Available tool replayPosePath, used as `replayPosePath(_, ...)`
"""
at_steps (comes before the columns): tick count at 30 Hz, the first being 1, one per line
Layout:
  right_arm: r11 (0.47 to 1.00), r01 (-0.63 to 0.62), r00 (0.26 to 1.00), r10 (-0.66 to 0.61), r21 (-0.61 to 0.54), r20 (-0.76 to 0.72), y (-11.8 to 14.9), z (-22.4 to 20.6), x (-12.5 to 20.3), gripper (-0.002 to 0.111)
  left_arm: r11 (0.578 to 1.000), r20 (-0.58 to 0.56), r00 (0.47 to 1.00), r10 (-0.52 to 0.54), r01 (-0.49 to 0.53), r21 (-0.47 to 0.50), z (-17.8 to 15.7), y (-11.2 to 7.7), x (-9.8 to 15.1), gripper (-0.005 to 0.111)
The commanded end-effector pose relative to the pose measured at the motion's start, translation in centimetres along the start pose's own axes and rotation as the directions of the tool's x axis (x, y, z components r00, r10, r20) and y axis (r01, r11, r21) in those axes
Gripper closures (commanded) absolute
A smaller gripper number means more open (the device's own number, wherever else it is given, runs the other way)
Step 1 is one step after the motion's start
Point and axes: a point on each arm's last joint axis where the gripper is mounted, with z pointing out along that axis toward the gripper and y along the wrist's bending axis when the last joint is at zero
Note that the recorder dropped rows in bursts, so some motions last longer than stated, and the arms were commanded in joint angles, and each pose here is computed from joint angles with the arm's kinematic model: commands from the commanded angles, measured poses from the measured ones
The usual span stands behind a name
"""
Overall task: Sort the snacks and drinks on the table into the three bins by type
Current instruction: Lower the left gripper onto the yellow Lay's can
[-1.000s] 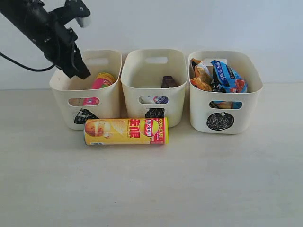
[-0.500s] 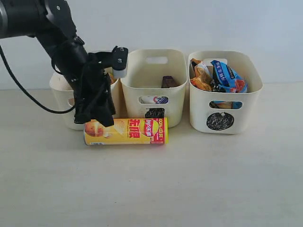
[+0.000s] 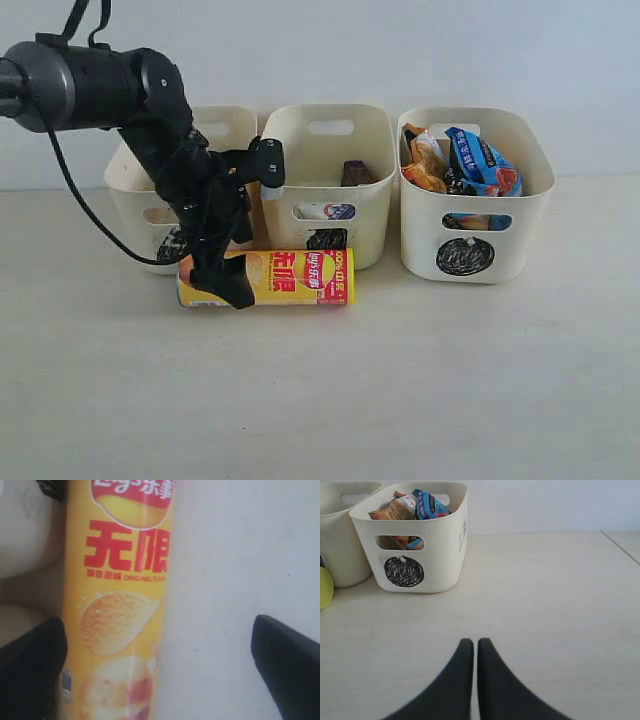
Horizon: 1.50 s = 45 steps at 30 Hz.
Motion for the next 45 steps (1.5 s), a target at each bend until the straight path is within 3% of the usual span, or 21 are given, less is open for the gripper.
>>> replayPosePath(1,1.000,0.002,1.000,-0.002,0.002,0.006,0.0,0.0,0.1,0.108,1.000,0.006,1.000,0.008,-0.008,-0.030,1.4,0.2,-0.2,0.016)
replayPosePath(10,1.000,0.002,1.000,-0.002,0.002,0.006,0.0,0.0,0.1,0.108,0.999,-0.006,0.999,0.033,-0.033,-0.031,4.5,0.5,0.2,0.016)
replayPosePath(18,1.000,0.002,1.000,-0.002,0.002,0.006,0.0,0.0,0.1,0.108,0.999,-0.005,0.999,0.032,-0.033,-0.035,4.6,0.5,0.2,0.024)
replayPosePath(24,1.000,0.002,1.000,-0.002,0.002,0.006,0.0,0.0,0.1,0.108,0.995,-0.004,1.000,0.019,-0.019,-0.096,1.5,0.7,-0.4,0.024)
replayPosePath(28,1.000,0.002,1.000,-0.002,0.002,0.009,0.0,0.0,0.0,0.108,0.995,-0.115,0.993,0.040,-0.050,-0.091,-1.3,0.1,0.2,0.024)
replayPosePath(37,1.000,0.002,1.000,-0.002,0.002,0.009,0.0,0.0,0.0,0.108,0.997,-0.059,0.998,-0.026,0.022,-0.076,-2.4,-0.4,-0.5,0.024)
replayPosePath(42,1.000,0.002,1.000,-0.002,0.002,0.009,0.0,0.0,0.0,0.108,0.999,-0.087,0.995,0.053,-0.052,0.007,-2.5,-2.1,-1.7,0.024)
replayPosePath(45,1.000,0.002,1.000,-0.002,0.002,0.009,0.0,0.0,0.0,0.108,0.993,-0.099,0.990,0.105,-0.108,-0.035,-2.0,-2.5,-2.7,0.024)
